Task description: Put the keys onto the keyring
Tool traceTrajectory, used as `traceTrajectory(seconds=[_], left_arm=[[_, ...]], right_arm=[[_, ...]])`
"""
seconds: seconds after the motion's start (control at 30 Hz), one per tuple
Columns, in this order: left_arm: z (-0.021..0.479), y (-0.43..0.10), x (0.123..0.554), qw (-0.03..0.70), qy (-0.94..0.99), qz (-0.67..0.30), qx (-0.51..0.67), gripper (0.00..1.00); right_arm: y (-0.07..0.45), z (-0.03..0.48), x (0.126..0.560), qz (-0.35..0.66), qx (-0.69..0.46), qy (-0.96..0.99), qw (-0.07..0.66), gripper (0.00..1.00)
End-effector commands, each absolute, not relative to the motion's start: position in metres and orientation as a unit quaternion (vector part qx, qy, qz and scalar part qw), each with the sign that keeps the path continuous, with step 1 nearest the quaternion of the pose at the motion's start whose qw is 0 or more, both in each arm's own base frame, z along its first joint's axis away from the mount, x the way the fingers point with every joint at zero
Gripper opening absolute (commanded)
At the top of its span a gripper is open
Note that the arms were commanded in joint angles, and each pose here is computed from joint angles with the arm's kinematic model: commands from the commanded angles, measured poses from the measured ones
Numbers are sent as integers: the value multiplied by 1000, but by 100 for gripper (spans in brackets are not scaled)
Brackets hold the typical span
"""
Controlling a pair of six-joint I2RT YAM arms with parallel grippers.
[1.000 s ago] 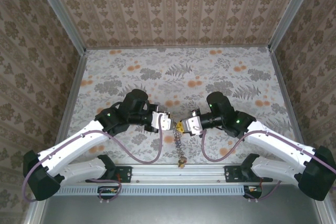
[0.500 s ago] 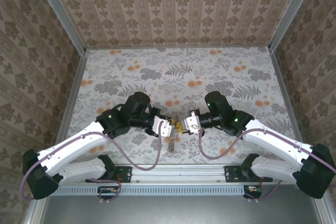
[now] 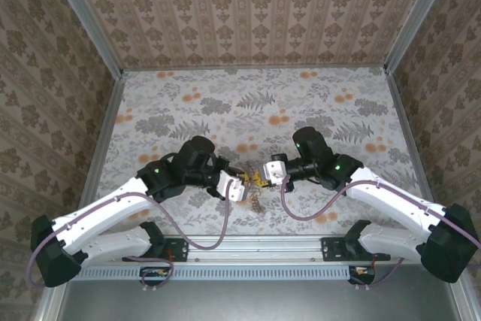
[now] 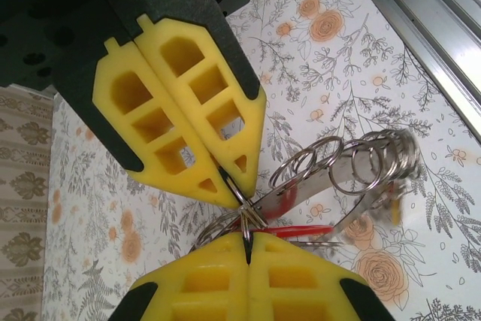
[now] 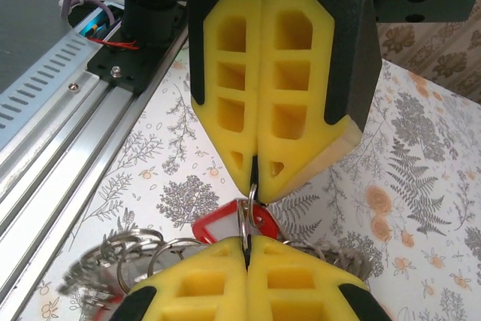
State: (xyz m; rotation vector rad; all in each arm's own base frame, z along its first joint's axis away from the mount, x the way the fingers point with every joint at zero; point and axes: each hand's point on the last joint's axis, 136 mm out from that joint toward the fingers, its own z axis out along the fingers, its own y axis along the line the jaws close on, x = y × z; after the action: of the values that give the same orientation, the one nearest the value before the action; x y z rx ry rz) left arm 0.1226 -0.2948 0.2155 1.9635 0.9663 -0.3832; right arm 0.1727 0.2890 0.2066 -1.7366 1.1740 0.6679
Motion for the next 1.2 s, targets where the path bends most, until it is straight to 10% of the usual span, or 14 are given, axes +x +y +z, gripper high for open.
traceTrajectory(seconds=[0.0, 1.17], left_arm=[[218, -296, 114, 451, 365, -161, 799, 0], [201, -305, 123, 448, 403, -172, 779, 0]], right_arm=[[294, 228, 176, 284, -696, 463, 470, 0], [285, 255, 197, 307, -621, 487, 532, 0]])
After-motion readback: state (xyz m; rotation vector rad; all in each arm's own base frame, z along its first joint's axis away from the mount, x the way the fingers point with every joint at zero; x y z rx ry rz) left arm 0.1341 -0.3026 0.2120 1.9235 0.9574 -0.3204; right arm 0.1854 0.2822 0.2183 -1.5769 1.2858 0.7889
